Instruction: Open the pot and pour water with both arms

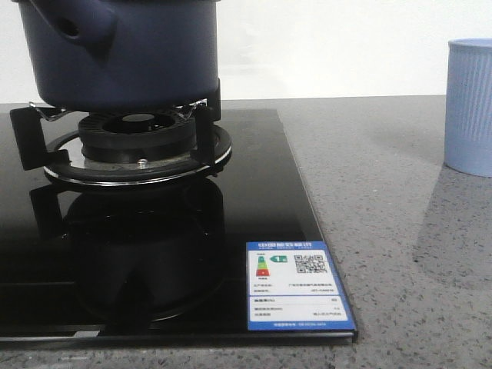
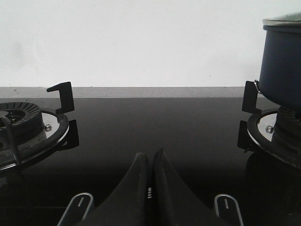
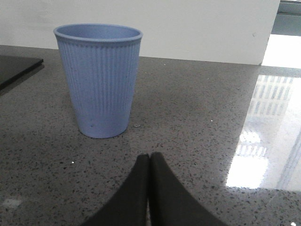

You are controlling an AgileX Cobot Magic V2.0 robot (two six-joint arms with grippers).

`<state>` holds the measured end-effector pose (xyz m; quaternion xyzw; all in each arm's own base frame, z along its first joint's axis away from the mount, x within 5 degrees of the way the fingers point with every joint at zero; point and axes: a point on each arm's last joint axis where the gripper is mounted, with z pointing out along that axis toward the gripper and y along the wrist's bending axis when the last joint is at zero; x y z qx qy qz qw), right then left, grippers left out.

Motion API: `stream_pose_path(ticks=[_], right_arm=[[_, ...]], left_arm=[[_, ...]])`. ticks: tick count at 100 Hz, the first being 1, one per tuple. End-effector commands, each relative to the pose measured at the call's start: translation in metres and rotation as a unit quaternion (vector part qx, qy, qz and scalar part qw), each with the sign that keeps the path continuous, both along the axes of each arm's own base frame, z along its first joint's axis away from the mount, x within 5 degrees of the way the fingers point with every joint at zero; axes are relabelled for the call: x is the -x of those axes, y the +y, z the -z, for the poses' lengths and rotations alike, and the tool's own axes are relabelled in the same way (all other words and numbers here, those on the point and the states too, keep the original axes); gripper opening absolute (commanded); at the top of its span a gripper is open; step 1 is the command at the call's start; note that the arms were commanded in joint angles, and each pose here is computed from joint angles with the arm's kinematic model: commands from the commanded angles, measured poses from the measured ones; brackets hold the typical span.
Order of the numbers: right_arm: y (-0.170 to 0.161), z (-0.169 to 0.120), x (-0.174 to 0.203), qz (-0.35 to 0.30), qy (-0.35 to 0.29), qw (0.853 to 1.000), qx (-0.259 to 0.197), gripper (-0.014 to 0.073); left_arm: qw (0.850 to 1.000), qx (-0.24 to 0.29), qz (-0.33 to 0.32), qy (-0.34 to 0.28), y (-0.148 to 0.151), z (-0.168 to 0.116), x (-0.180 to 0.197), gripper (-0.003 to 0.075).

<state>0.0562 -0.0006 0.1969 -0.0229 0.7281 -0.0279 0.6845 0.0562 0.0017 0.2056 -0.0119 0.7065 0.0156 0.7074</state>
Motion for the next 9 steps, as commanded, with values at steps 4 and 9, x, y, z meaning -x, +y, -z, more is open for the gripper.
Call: stream_pose_path(ticks=[4,9], right_arm=[[-0.0002,-0.0022,0.0010,0.002,-0.039,0.999,0.002,-0.0051],[-0.0002,-0.0022,0.0010,0.002,-0.039,0.999,0.002,-0.0051]], left_arm=[[0.999,0.007,-0.004,-0.044,0.0008,-0.0032,0.0018,-0.0016],[0.999,0.007,-0.004,-0.044,0.0008,-0.0032,0.0018,-0.0016]])
